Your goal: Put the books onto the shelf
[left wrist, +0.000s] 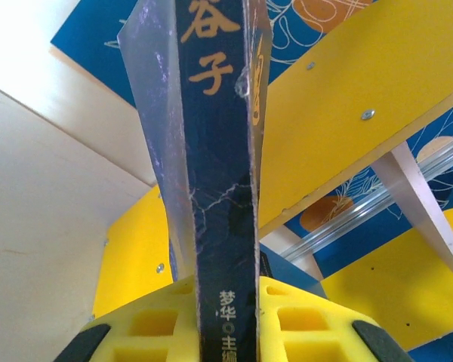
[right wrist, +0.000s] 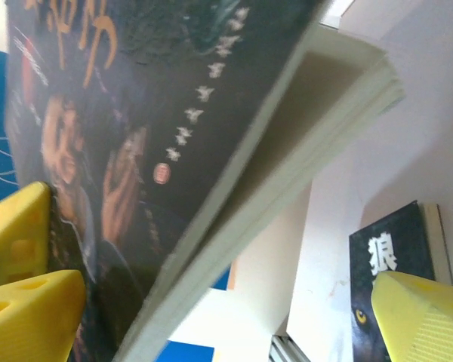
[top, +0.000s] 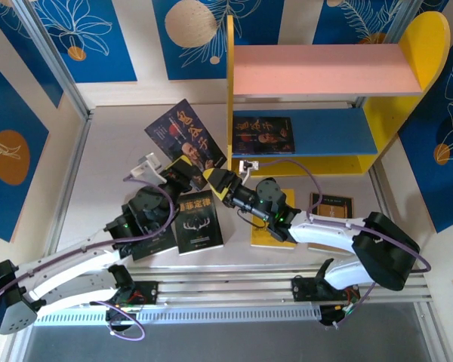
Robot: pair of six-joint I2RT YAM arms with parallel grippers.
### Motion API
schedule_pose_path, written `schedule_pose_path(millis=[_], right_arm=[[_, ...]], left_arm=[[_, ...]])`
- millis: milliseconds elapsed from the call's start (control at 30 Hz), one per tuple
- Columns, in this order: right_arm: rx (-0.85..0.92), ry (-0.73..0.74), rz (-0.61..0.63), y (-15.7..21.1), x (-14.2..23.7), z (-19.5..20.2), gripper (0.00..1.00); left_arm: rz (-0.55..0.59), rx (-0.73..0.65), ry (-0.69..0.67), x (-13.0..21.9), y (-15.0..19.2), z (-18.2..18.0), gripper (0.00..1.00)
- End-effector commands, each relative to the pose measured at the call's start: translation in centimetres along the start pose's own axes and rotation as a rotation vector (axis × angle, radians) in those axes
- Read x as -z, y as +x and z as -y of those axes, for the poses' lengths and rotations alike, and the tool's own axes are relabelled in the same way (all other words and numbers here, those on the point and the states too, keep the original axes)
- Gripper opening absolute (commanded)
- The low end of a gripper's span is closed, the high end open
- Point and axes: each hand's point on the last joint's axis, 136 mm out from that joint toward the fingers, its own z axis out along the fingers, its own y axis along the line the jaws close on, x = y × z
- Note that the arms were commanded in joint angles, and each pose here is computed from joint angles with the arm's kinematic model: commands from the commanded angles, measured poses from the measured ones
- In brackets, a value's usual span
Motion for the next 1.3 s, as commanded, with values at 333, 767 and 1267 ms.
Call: schedule_pose_path(millis=[333,767,1267], right_arm=[[-0.071,-0.074,0.151,-1.5,0.6,-1.1,0.70],[-0.021,-0.042,0.205,-2.5,2.3,-1.3,0.23],[0.278,0.047,0.138,-3.6,8.4,-2.9,0.14]], left_arm=[[0.075,0.188,0.084,0.8,0.5,2.1,0.00],[0.063,0.148,0.041,0.7,1.4,2.3,0.02],[-0.121,-0.316,-0.114,2.5,-1.3,1.8,0.73]])
